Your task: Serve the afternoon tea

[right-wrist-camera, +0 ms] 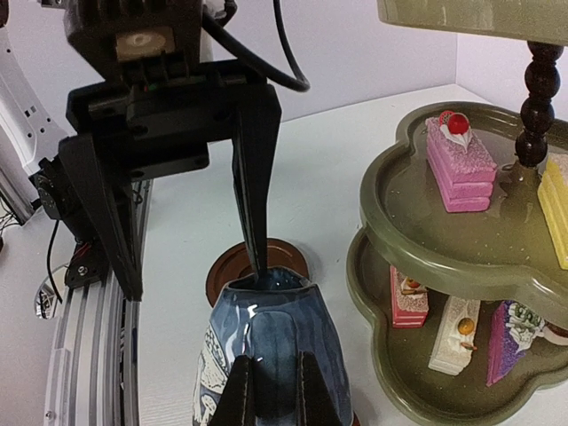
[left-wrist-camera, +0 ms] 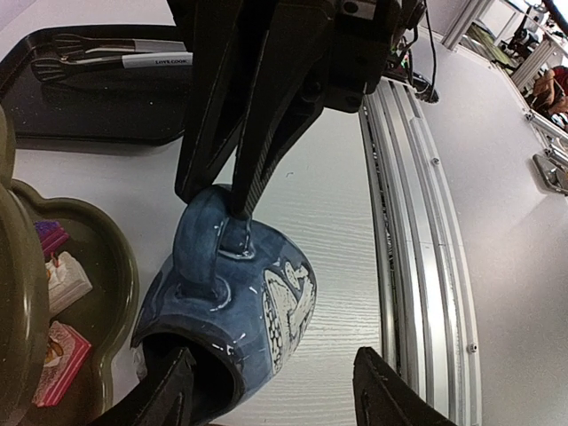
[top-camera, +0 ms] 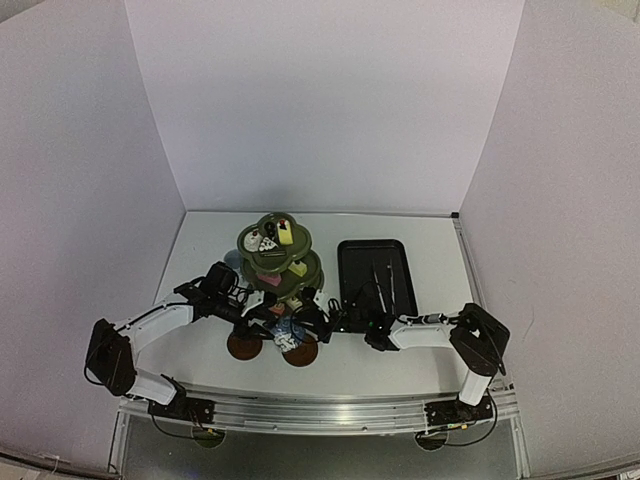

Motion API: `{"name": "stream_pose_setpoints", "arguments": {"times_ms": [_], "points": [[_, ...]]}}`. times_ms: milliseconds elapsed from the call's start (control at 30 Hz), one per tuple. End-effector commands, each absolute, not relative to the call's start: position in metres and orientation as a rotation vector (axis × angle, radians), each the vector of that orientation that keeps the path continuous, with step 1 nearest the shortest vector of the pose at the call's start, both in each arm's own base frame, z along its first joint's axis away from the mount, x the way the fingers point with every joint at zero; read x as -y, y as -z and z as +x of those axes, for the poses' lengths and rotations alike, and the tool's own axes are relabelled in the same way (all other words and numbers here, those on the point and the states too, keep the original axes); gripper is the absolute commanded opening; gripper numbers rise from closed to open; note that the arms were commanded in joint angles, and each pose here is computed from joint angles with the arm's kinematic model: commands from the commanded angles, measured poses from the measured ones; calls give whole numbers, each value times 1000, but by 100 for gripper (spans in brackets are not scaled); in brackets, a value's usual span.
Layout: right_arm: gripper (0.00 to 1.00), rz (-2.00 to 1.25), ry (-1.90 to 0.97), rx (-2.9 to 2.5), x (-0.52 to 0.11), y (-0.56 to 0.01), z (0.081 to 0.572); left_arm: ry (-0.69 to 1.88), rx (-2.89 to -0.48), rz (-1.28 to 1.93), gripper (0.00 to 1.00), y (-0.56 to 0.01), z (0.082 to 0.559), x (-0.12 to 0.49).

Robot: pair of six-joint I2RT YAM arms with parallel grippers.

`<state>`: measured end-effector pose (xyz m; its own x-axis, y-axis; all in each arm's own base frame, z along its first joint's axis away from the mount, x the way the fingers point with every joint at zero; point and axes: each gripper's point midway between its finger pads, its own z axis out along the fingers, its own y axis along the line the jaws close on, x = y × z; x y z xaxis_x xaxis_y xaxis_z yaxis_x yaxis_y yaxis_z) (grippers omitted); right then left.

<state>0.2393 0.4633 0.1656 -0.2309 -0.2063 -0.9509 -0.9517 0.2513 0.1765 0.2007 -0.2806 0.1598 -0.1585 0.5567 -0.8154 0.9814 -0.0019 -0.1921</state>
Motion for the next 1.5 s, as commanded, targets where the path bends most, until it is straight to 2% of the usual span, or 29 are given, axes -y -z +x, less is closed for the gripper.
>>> {"name": "stream_pose_setpoints", "arguments": {"times_ms": [0,267,467,567,667,933,1133,1367,1467], "points": [[0,-1000,-1113,-1421,-464,-235,238,1041,-1732,1553,59,-159,212,292],[0,-1004,-1124,-1420,-463,-234,236,1054,-1769,1575,49,-142,211,292],[0,-998,-1123,-1416,-463,-235,237,1124,-1769,1601,39,-139,194,289],[0,-999,-1128,-1419,-465,-233,237,1147,-1753,1618,24,-140,186,292],[0,-996,-1136,-1427,-464,-230,236,1171,-1755,1636,2,-142,179,295],[0,-998,-1117,-1477,-451,-210,231,1115,-1826,1680,0,-149,182,304],[0,-920,-1073,-1497,-425,-221,228,1014,-1951,1713,0,-155,181,329],[0,-725,-747,-1752,-359,-195,252,879,-2216,1703,0,-140,172,353],[0,-665,-621,-1822,-330,-187,256,822,-2253,1705,0,-133,180,360]]}}
